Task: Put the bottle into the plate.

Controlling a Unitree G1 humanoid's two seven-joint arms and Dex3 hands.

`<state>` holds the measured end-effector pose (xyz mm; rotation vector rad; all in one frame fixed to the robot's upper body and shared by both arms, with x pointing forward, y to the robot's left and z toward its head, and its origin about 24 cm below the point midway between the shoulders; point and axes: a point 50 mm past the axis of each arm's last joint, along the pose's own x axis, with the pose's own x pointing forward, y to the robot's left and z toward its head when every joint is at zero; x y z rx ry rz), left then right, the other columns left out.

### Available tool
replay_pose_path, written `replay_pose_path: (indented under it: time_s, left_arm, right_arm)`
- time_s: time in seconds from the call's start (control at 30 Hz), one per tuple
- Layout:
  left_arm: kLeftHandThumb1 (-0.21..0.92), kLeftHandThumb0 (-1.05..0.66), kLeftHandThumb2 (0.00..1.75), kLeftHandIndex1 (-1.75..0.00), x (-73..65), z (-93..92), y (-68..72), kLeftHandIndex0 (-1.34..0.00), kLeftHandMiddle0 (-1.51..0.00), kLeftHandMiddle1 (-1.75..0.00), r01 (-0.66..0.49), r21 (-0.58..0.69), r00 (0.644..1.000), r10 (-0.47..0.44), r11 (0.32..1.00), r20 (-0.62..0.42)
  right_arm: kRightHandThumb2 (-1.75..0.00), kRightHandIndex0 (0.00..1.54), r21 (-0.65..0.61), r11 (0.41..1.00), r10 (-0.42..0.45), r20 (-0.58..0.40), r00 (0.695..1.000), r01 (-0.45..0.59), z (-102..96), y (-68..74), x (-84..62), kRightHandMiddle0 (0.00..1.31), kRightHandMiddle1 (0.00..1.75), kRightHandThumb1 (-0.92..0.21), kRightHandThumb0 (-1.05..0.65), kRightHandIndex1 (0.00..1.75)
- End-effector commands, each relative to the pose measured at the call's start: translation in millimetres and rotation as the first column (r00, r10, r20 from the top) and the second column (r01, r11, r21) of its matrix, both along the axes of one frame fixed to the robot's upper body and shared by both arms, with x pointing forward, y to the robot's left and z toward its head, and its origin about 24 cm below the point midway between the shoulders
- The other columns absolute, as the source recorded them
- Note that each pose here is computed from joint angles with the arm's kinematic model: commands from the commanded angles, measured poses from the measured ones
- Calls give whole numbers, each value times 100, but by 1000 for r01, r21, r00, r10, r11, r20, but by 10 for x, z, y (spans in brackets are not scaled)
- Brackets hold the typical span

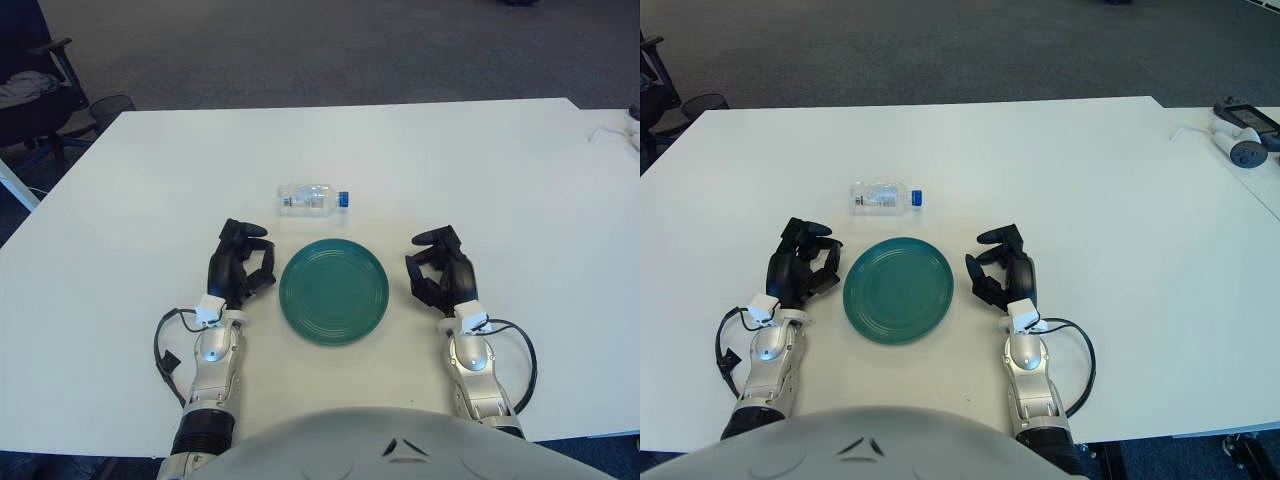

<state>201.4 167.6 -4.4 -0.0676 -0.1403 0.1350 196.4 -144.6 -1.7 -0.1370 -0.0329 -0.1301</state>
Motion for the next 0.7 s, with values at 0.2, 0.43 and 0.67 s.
replay_pose_path:
  time_s: [0.2, 0.43, 0.67]
  left_arm:
    - [70, -1, 76, -164, -296, -274, 54, -32, -35, -160, -59, 172, 987, 83, 983, -135]
    - [84, -57, 39, -103, 148, 493, 285, -3, -23, -78, -202, 652, 961, 18, 731, 277]
    - [92, -75, 24, -76, 538, 941, 342, 0, -24, -17, -328, 756, 889, -87, 567, 450]
  right_arm:
    - [-65, 49, 0, 1000, -18, -205, 979, 18, -363, -3, -182, 23, 157, -75, 0, 153]
    - [-64, 49, -26, 999, -28, -212, 977, 23, -377, -3, -135, 23, 157, -75, 0, 153]
    - [-64, 50, -25, 1000, -8, -219, 976, 3, -370, 36, -74, 22, 158, -75, 0, 151]
